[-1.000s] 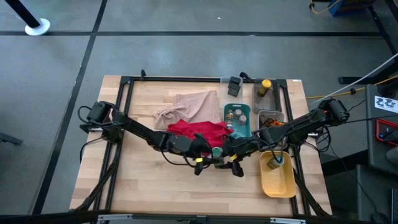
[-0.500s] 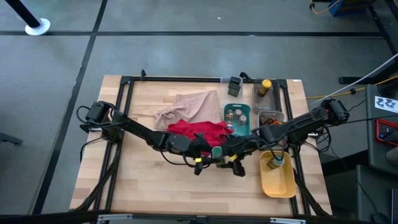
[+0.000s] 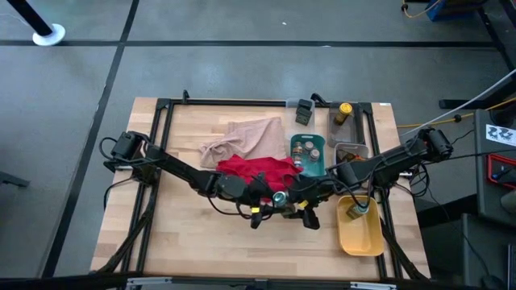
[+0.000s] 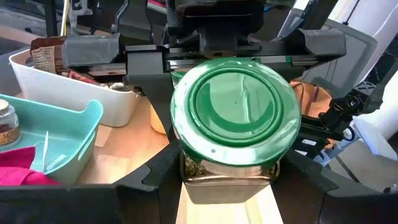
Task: Sort spices by type
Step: Put the dark green seasoning bottle into the light yellow bin
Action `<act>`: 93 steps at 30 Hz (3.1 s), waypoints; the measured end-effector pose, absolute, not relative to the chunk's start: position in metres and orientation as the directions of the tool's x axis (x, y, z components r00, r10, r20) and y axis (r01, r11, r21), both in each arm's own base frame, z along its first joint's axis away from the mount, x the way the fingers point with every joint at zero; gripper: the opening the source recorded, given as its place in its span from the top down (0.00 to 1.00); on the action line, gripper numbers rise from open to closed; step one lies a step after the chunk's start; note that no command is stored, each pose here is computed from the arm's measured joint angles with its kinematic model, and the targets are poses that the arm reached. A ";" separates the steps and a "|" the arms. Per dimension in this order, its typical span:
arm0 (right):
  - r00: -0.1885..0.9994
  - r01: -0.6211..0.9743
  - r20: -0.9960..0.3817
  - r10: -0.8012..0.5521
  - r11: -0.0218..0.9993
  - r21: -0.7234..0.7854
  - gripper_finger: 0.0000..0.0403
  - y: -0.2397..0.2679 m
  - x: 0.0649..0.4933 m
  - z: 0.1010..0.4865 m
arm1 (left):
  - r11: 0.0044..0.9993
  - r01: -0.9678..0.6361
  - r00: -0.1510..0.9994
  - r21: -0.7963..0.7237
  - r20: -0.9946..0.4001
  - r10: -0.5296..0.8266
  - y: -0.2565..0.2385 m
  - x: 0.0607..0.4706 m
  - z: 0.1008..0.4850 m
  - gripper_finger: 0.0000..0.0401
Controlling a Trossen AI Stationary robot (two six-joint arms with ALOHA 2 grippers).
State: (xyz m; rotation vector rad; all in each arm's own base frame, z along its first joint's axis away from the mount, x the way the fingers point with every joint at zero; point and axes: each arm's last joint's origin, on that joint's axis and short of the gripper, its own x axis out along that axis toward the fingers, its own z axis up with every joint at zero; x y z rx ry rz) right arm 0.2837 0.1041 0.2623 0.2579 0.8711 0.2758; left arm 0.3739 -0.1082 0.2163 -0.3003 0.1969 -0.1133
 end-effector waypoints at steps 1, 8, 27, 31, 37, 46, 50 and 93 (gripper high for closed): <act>0.618 -0.125 -0.711 0.334 0.935 0.331 0.44 0.104 0.284 0.262 | 0.950 0.080 0.975 -0.303 -0.175 -0.138 -0.108 0.374 0.216 0.54; 0.627 -0.110 -0.716 0.308 0.944 0.310 0.44 0.105 0.286 0.260 | 0.955 0.073 0.978 -0.287 -0.165 -0.125 -0.108 0.374 0.216 0.54; 0.588 -0.126 -0.721 0.367 0.922 0.367 0.44 0.106 0.286 0.257 | 0.963 0.074 0.964 -0.259 -0.231 -0.136 -0.113 0.371 0.210 0.54; 0.585 -0.121 -0.723 0.367 0.921 0.370 0.44 0.106 0.287 0.256 | 0.964 0.076 0.963 -0.253 -0.234 -0.137 -0.113 0.371 0.210 0.54; 0.565 -0.091 -0.737 0.372 0.916 0.392 0.36 0.109 0.294 0.247 | 0.970 0.089 0.951 -0.228 -0.271 -0.151 -0.114 0.370 0.204 0.54; 0.546 -0.097 -0.742 0.390 0.909 0.406 0.29 0.105 0.295 0.244 | 0.977 0.055 0.919 -0.208 -0.373 -0.131 -0.112 0.367 0.195 0.54; 0.559 -0.155 -0.732 0.390 0.916 0.370 0.29 0.106 0.297 0.250 | 0.974 0.042 0.879 -0.224 -0.455 -0.143 -0.112 0.364 0.187 0.54; 0.717 -0.117 -0.650 0.251 0.963 0.243 0.48 0.108 0.331 0.247 | 0.970 0.010 0.883 -0.244 -0.453 -0.122 -0.114 0.363 0.188 0.54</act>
